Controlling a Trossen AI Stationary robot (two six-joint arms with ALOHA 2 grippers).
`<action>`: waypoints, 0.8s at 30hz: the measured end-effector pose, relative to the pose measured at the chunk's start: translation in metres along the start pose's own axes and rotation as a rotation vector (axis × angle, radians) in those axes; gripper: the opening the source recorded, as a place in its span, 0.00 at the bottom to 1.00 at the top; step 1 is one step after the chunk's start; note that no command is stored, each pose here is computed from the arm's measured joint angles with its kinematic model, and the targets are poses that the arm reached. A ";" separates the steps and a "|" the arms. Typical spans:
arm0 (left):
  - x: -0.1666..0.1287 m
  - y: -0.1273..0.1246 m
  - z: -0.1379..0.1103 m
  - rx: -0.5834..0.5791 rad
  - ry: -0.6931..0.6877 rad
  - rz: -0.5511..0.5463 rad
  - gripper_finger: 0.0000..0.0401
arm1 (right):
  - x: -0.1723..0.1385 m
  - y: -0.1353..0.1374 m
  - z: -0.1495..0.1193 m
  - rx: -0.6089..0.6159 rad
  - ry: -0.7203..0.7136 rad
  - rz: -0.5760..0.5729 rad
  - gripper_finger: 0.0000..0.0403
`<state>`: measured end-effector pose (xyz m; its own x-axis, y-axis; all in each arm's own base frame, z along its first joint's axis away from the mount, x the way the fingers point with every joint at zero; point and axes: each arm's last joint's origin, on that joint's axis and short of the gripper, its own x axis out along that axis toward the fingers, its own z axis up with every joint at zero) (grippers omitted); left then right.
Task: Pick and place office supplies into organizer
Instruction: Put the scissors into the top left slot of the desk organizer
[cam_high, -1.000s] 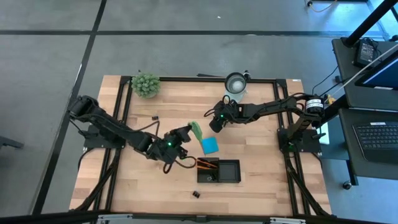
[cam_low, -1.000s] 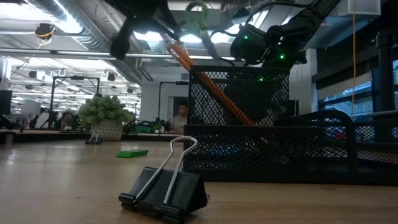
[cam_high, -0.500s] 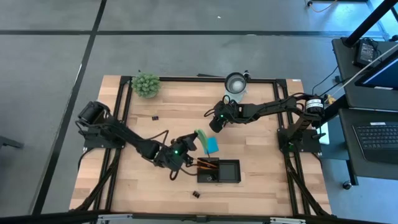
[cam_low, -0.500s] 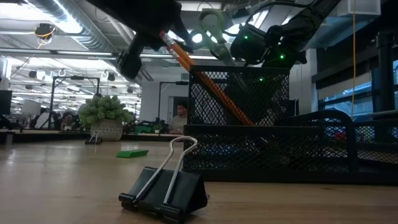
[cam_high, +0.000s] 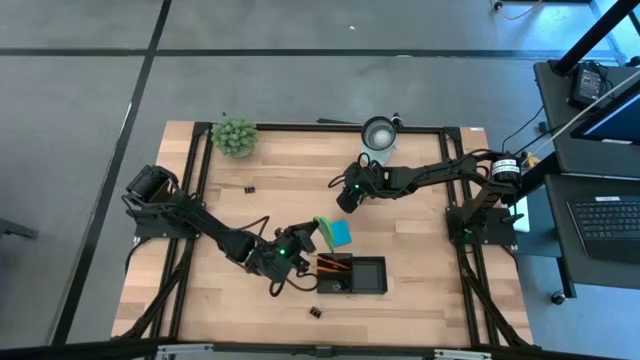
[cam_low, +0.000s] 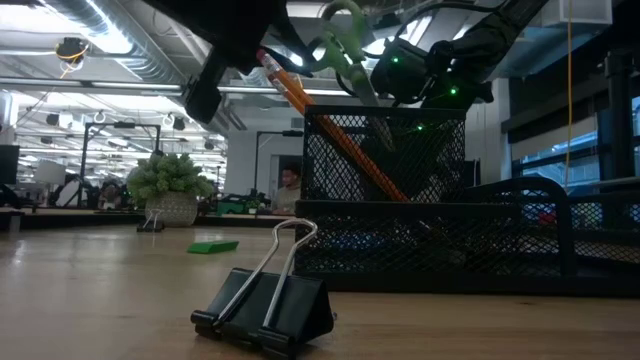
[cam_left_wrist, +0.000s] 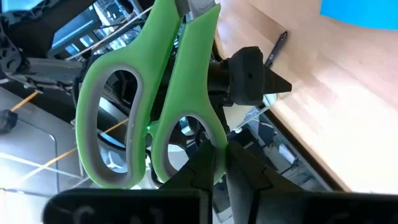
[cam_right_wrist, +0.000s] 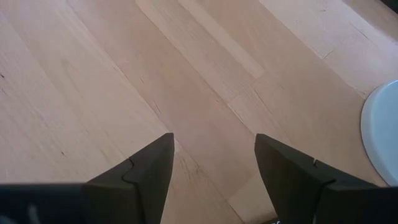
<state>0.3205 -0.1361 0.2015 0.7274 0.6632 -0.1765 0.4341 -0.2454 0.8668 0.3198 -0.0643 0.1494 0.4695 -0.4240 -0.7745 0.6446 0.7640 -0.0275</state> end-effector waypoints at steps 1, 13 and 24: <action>0.001 0.000 0.000 0.014 0.002 -0.001 0.04 | 0.000 0.000 0.000 0.000 0.000 0.000 0.57; 0.011 -0.004 0.001 0.122 -0.023 -0.012 0.04 | 0.000 0.000 0.000 0.000 0.000 0.000 0.57; 0.019 -0.017 0.023 0.097 -0.011 0.008 0.04 | 0.000 0.000 0.000 0.001 -0.002 0.000 0.57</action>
<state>0.3388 -0.1356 0.1732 0.7367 0.6532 -0.1750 0.4770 -0.3185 0.8192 0.3200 -0.0643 0.1496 0.4711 -0.4247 -0.7731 0.6449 0.7638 -0.0266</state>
